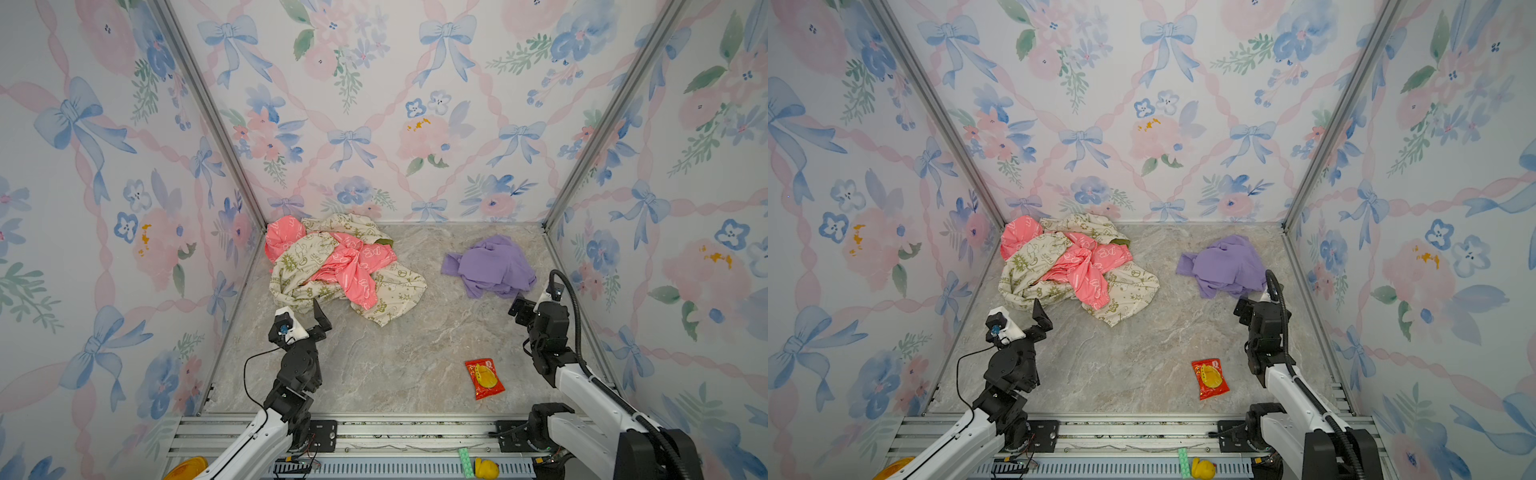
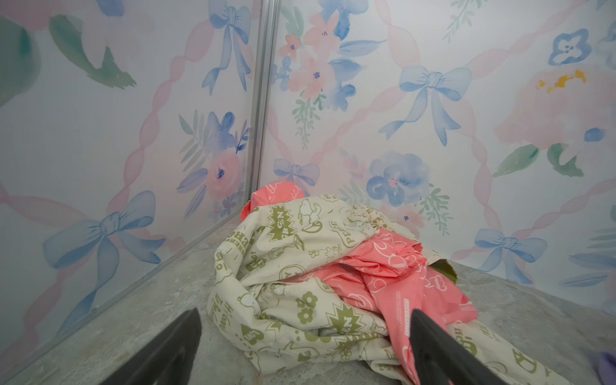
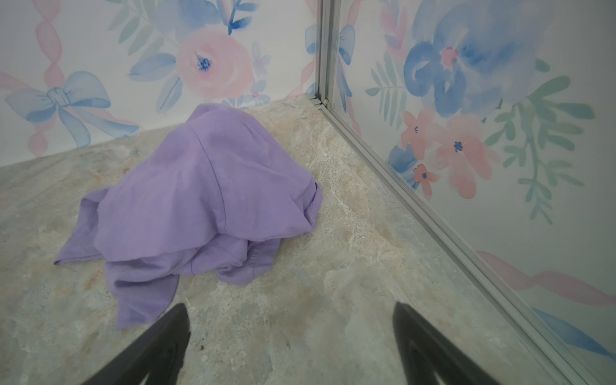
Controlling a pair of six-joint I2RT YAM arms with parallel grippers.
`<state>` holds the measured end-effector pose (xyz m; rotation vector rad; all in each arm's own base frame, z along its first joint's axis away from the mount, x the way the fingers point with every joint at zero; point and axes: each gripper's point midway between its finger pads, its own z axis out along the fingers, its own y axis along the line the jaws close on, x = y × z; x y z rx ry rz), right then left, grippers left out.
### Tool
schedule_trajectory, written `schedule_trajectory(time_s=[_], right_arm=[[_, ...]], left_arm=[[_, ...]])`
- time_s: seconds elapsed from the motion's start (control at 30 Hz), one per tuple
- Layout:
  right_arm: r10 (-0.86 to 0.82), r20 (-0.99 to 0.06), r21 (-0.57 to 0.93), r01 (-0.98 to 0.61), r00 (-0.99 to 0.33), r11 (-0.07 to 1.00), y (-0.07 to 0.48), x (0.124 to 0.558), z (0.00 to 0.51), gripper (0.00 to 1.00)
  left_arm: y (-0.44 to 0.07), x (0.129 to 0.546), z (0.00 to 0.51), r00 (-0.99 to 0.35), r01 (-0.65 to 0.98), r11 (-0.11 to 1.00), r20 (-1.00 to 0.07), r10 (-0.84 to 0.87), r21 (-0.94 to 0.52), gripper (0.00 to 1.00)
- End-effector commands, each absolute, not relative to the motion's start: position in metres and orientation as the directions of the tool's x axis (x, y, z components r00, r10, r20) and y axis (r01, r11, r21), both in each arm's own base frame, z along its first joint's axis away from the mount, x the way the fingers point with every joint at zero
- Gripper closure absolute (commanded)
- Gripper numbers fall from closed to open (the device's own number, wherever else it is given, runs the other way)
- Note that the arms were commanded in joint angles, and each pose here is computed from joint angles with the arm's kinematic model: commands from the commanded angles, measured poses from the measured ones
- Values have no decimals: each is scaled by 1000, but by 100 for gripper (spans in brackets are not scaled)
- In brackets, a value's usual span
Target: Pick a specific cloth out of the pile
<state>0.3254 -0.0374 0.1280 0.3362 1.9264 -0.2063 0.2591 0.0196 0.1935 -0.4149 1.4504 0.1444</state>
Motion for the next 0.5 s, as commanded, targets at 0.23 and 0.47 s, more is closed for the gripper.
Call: schedule_trajectory(time_s=[0.23, 0.47], right_arm=[[-246, -930, -293, 146, -273, 945, 27, 362, 134, 3], [-353, -904, -380, 72, -239, 922, 54, 380, 123, 3]], left_arm=[[39, 261, 183, 206, -293, 940, -972, -116, -174, 2], [29, 285, 175, 114, -261, 962, -992, -55, -83, 2]])
